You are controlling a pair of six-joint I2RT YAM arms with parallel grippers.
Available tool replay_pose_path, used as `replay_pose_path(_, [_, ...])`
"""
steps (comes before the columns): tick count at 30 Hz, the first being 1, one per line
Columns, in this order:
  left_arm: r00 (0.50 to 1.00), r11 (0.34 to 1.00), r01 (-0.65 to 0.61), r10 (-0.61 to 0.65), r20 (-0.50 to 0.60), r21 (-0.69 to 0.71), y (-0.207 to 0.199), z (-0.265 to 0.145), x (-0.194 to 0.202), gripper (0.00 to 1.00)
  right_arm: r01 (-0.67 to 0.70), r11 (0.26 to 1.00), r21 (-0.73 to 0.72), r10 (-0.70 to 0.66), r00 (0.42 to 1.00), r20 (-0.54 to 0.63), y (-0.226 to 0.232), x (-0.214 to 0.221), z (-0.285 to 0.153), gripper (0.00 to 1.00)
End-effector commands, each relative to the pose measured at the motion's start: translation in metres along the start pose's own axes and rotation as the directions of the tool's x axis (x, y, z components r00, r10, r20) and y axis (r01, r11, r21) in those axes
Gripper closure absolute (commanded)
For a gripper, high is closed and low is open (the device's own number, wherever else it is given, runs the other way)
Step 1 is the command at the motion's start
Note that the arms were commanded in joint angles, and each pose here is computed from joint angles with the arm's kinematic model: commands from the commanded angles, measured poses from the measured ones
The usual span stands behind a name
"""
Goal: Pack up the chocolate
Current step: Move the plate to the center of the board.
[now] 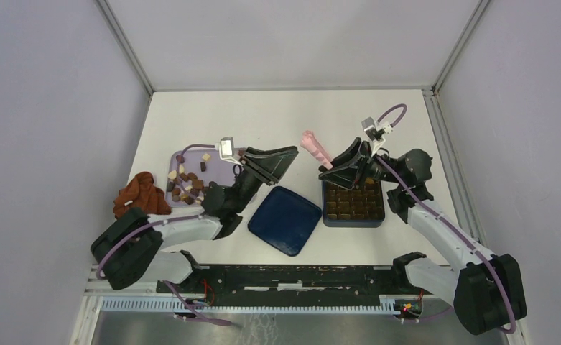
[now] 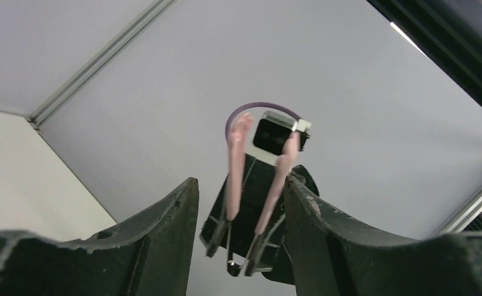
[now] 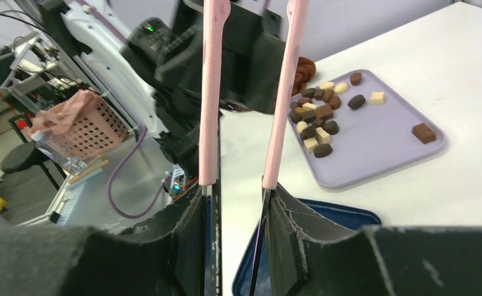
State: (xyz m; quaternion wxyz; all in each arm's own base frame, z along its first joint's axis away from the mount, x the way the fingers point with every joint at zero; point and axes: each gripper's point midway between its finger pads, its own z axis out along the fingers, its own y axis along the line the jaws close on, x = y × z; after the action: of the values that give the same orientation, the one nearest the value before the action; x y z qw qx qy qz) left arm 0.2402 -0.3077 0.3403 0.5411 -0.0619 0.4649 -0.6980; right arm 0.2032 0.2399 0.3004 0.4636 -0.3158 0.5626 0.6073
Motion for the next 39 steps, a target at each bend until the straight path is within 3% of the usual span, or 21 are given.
replay_pose_path(1, [0.979,0.972,-0.195,0.183,-0.094,-0.132,0.016,-0.02,-0.009,0.4,0.172,0.982,0.075,-0.166,0.983,-0.078,-0.017,-0.008,0.0,0.61])
replay_pose_path(3, [0.927,0.895,-0.338,0.264,-0.267,-0.292,0.044,-0.041,-0.005,0.37,0.258,0.958,0.124,-0.24,0.96,-0.146,-0.033,-0.004,-0.004,0.61])
replay_pose_path(5, [0.85,0.761,-0.49,0.309,-0.427,-0.425,0.064,-0.071,-0.013,0.32,0.323,0.932,0.165,-0.289,0.936,-0.202,-0.045,-0.004,-0.008,0.61])
replay_pose_path(9, [0.757,0.524,-0.643,0.326,-0.566,-0.558,0.073,-0.136,-0.049,0.17,0.416,0.884,0.214,-0.339,0.885,-0.319,-0.069,0.003,-0.016,0.61])
replay_pose_path(12, [0.735,0.466,-0.67,0.309,-0.603,-0.578,0.064,-0.159,-0.062,0.11,0.477,0.847,0.236,-0.349,0.832,-0.431,-0.09,0.013,-0.017,0.61])
replay_pose_path(15, [0.704,0.421,-0.701,0.278,-0.654,-0.575,0.061,-0.163,-0.067,0.12,0.527,0.812,0.251,-0.336,0.774,-0.536,-0.11,0.023,-0.015,0.6])
replay_pose_path(19, [0.661,0.336,-0.739,0.2,-0.723,-0.584,0.084,-0.166,-0.062,0.15,0.572,0.782,0.247,-0.308,0.7,-0.644,-0.131,0.035,-0.007,0.6])
replay_pose_path(21, [0.671,0.347,-0.723,0.146,-0.727,-0.598,0.104,-0.166,-0.056,0.22,0.571,0.781,0.252,-0.286,0.687,-0.668,-0.139,0.04,-0.005,0.6])
replay_pose_path(25, [0.741,0.418,-0.619,0.029,-0.671,-0.665,0.151,-0.162,-0.059,0.37,0.539,0.801,0.26,-0.242,0.689,-0.683,-0.15,0.051,-0.002,0.6])
replay_pose_path(29, [0.758,0.382,-0.601,-0.003,-0.652,-0.702,0.189,-0.154,-0.072,0.48,0.492,0.837,0.24,-0.214,0.698,-0.684,-0.152,0.062,0.004,0.6])
replay_pose_path(31, [0.744,0.332,-0.624,-0.021,-0.667,-0.707,0.21,-0.154,-0.074,0.6,0.468,0.853,0.229,-0.201,0.702,-0.684,-0.151,0.067,0.006,0.6])
replay_pose_path(39, [0.684,0.19,-0.689,-0.148,-0.714,-0.7,0.28,-0.178,-0.064,0.82,0.434,0.876,0.213,-0.188,0.711,-0.677,-0.146,0.078,0.006,0.6])
